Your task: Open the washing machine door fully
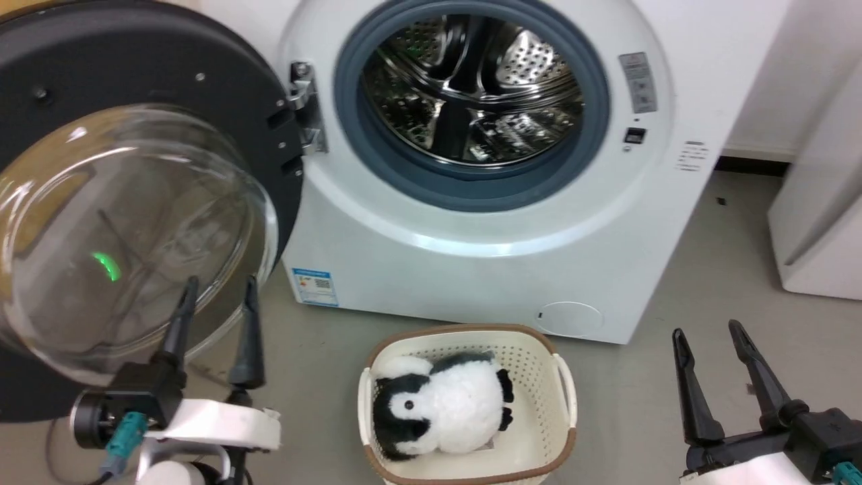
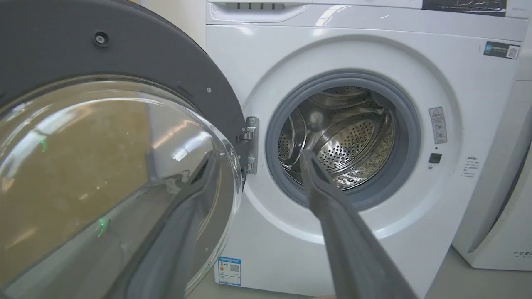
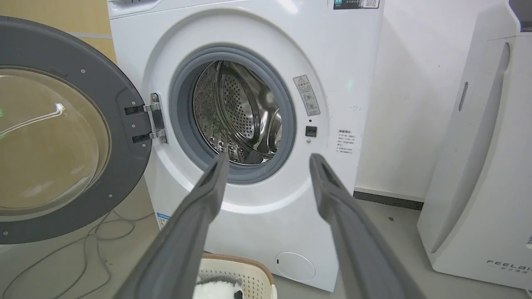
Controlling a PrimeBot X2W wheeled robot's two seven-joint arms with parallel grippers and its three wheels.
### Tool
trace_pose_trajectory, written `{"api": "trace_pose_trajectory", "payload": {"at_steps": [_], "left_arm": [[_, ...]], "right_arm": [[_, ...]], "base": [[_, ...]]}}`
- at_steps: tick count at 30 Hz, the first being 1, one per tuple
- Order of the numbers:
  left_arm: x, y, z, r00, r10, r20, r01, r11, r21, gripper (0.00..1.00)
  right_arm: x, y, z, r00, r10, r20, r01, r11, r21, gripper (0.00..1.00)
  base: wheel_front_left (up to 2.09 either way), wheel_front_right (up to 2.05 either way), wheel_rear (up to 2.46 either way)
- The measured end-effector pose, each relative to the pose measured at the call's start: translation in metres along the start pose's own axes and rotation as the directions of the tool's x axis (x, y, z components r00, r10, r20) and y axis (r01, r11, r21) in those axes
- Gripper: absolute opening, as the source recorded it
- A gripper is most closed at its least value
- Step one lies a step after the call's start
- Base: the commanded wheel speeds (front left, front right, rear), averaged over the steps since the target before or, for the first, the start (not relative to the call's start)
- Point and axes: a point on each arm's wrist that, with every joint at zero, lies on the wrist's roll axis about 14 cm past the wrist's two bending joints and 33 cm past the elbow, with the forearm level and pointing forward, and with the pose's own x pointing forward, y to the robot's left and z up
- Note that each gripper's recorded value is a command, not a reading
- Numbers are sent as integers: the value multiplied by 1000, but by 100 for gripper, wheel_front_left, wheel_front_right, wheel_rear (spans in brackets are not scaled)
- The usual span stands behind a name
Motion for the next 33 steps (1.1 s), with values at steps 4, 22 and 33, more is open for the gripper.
{"api": "trace_pose_trajectory", "payload": {"at_steps": [4, 22, 33], "left_arm": [[-1, -28, -11, 996, -79, -29, 78, 997, -28, 100], [-25, -59, -58, 974, -138, -180, 132, 990, -48, 100], [-25, -61, -60, 971, -142, -193, 134, 990, -50, 0]], "right_arm": [[-13, -12, 3, 999, -43, -1, 43, 999, -11, 100], [-44, -36, -7, 989, -137, -47, 137, 991, -1, 100], [-44, -36, -9, 989, -137, -61, 137, 991, -3, 0]], "base": [[0, 0, 0], [0, 0, 0], [0, 0, 0]]}}
